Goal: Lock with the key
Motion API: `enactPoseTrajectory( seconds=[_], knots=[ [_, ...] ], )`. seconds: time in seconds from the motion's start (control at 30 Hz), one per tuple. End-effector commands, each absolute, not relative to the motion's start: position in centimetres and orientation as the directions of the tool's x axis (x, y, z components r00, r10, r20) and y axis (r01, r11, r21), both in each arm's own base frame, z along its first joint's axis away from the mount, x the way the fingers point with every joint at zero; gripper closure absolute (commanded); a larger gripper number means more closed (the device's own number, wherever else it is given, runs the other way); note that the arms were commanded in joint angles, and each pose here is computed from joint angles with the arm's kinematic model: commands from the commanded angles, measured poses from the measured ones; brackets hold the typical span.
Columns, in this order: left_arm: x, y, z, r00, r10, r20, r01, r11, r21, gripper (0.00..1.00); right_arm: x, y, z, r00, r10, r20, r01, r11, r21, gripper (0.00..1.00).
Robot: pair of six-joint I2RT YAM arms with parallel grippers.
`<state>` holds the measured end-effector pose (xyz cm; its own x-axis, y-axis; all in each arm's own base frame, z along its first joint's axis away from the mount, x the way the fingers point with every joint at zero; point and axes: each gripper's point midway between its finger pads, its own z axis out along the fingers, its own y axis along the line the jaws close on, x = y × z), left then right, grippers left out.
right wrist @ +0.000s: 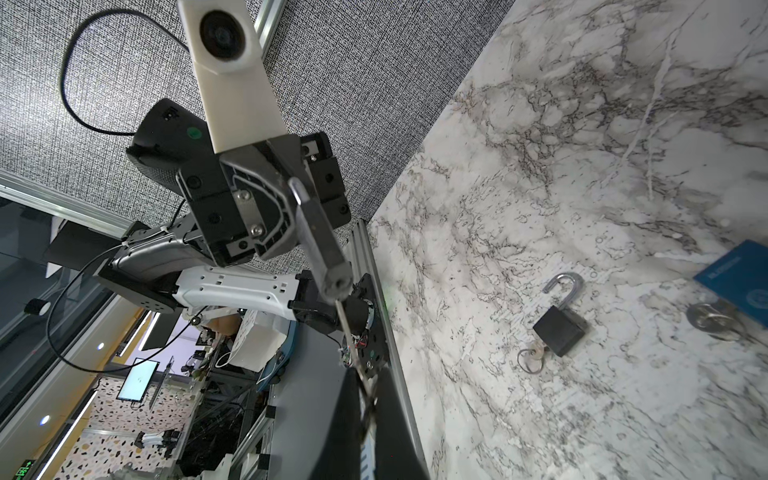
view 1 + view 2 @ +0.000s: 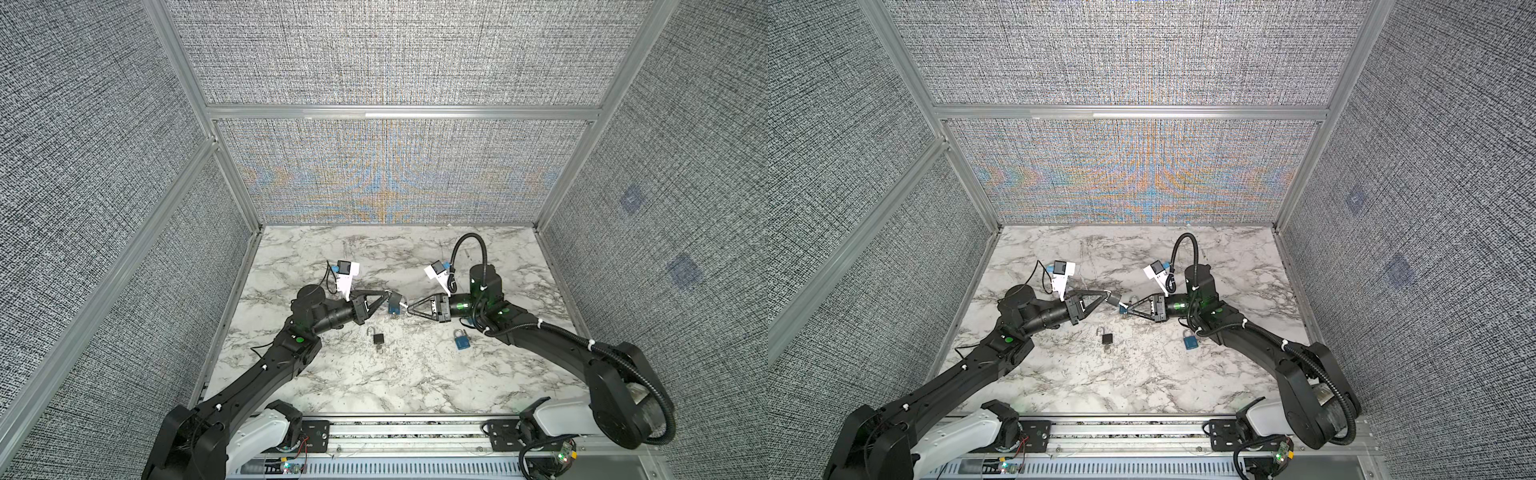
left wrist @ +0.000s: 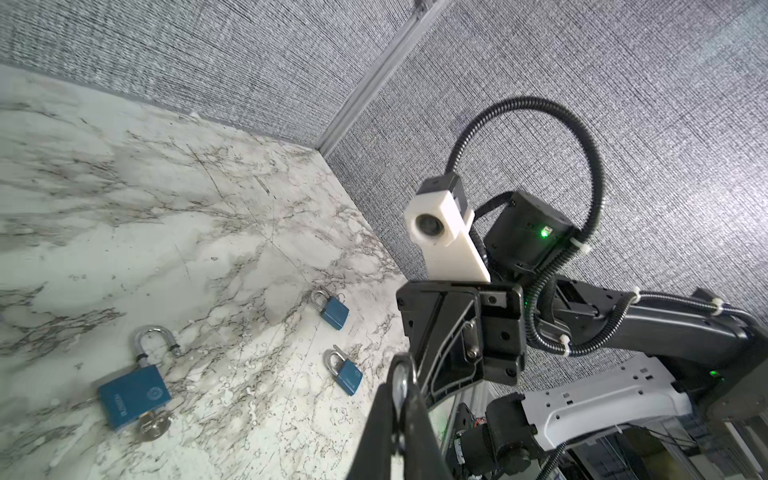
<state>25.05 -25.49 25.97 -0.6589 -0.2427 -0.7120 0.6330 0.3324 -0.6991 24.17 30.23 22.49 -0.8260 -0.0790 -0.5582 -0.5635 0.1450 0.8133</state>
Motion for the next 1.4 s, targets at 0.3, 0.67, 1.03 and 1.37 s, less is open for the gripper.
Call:
enactPoseTrajectory(
  seconds=[0.3, 0.67, 1.03, 1.37],
  knots=[
    [25.8, -25.4, 24.7, -0.651, -0.191, -0.734, 0.640, 0.383, -0.667, 1.00, 26.7, 26.8, 22.0, -0.830, 0.045, -0.556, -0.526, 0.267, 0.807, 1.00],
    [28.7, -28.6, 21.4, -0.736, -0.045, -0.675, 0.609, 0.392, -0.690, 1.00, 30.0, 19.9, 20.1, -0.828, 0.248, -0.503, -0.348, 0.475, 0.808, 1.00],
    [33.6, -35.1, 18.7, -0.774, 0.128, -0.620, 0.614, 0.395, -0.684, 1.00, 32.9, 14.3, 19.7, -0.791, 0.402, -0.461, -0.212, 0.526, 0.823, 1.00],
    [38.6, -41.1, 15.1, -0.807, 0.223, -0.547, 0.589, 0.375, -0.716, 1.00, 35.2, 11.2, 19.1, -0.757, 0.436, -0.487, -0.150, 0.610, 0.778, 1.00]
  ],
)
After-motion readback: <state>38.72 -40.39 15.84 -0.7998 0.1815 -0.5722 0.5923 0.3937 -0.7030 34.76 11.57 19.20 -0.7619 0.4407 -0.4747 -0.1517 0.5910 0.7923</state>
